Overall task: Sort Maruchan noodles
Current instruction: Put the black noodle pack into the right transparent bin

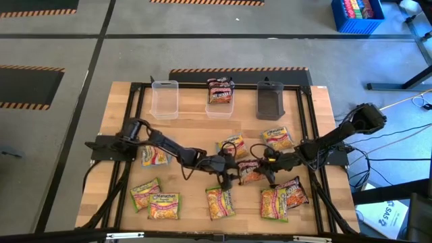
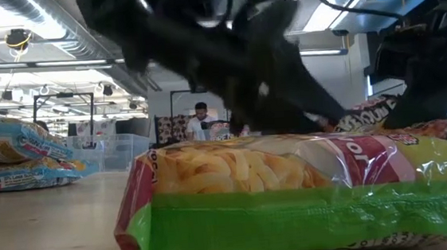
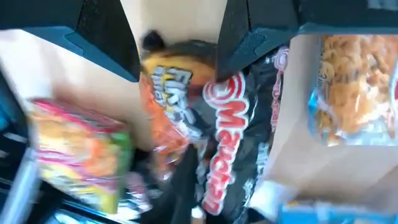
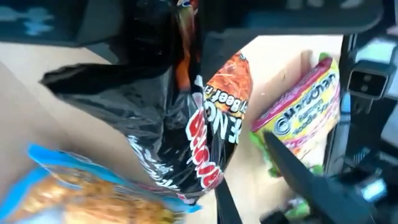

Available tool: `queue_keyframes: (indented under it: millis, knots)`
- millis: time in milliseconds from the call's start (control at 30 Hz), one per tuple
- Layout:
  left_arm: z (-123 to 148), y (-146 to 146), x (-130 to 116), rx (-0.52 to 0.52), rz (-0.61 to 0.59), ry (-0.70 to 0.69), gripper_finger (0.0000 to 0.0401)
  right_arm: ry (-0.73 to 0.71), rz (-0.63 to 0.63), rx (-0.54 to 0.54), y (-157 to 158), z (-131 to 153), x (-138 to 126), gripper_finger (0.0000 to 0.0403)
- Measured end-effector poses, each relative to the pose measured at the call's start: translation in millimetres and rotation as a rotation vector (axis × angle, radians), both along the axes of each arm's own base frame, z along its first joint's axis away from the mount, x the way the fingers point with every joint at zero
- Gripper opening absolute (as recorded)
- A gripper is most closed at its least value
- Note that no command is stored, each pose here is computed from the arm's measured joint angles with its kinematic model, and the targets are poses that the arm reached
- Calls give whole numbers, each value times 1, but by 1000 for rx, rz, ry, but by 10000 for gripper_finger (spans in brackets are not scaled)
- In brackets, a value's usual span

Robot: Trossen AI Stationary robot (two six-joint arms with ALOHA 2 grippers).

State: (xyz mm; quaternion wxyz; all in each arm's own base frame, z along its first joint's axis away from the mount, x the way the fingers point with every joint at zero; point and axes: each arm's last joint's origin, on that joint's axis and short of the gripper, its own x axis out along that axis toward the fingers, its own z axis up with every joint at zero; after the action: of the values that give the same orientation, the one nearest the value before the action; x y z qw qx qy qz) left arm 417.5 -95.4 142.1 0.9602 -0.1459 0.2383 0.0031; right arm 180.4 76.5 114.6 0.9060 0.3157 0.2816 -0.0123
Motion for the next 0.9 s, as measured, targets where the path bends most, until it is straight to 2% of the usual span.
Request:
queue_keyframes:
  millis: [167,400,567,633,700,900]
  knots:
    - [44,2,-15,23,-51,14,204,-51,90,-74,5,11,9,58]
    - [95,20,-36,39,-23,-15,227,-136,159,-226,10,26,22,60]
    - [101,28,-34,-30,-44,-49,270,-194,174,-362,12,36,29,60]
    - [97,31,-29,-71,-34,-61,286,-218,183,-413,13,42,33,61]
    - [89,34,-28,-97,-23,-16,299,-239,193,-463,14,46,36,61]
    - [83,36,-22,-180,-90,-22,311,-259,171,-581,14,52,39,62]
